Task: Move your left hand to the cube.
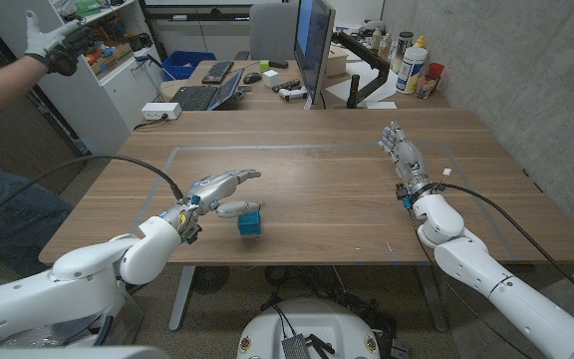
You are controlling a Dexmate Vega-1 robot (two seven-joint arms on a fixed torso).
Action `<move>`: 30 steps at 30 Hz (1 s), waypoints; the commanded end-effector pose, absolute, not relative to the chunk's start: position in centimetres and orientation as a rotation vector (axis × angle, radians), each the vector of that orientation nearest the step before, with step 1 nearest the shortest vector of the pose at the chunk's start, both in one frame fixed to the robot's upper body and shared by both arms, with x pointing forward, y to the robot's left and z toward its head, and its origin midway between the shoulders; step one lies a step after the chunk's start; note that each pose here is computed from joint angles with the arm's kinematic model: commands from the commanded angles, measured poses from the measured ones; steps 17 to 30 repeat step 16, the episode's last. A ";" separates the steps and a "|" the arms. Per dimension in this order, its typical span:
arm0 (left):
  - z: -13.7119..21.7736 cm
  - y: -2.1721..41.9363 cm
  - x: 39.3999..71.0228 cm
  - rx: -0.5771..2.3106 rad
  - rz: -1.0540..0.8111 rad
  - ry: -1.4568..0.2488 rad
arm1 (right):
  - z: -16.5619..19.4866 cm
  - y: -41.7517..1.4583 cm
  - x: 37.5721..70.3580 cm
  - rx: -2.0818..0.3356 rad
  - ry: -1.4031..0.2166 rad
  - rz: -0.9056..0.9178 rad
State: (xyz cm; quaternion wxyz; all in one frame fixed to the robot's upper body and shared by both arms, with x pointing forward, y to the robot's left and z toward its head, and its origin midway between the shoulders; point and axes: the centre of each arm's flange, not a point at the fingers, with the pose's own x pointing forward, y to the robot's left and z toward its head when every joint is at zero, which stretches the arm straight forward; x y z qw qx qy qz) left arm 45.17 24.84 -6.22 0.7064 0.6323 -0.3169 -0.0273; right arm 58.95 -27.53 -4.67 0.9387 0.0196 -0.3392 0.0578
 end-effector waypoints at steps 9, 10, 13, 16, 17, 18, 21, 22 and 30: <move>-7.1 23.8 45.3 1.413 -0.095 -0.708 | -4.6 -27.4 58.3 0.030 -0.693 0.113; -7.1 23.8 45.3 1.409 -0.095 -0.710 | -4.5 -27.3 58.3 0.028 -0.693 0.115; -7.1 23.8 45.4 1.408 -0.098 -0.711 | -4.4 -27.1 58.4 0.027 -0.691 0.118; -7.0 23.8 45.6 1.406 -0.101 -0.708 | -4.3 -26.9 58.8 0.024 -0.687 0.123; -7.0 23.8 45.6 1.406 -0.101 -0.708 | -4.3 -26.9 58.8 0.024 -0.687 0.123; -7.0 23.8 45.6 1.406 -0.101 -0.708 | -4.3 -26.9 58.8 0.024 -0.687 0.123; -7.0 23.8 45.6 1.406 -0.101 -0.708 | -4.3 -26.9 58.8 0.024 -0.687 0.123; -7.0 23.8 45.6 1.406 -0.101 -0.708 | -4.3 -26.9 58.8 0.024 -0.687 0.123; -7.0 23.8 45.6 1.406 -0.101 -0.708 | -4.3 -26.9 58.8 0.024 -0.687 0.123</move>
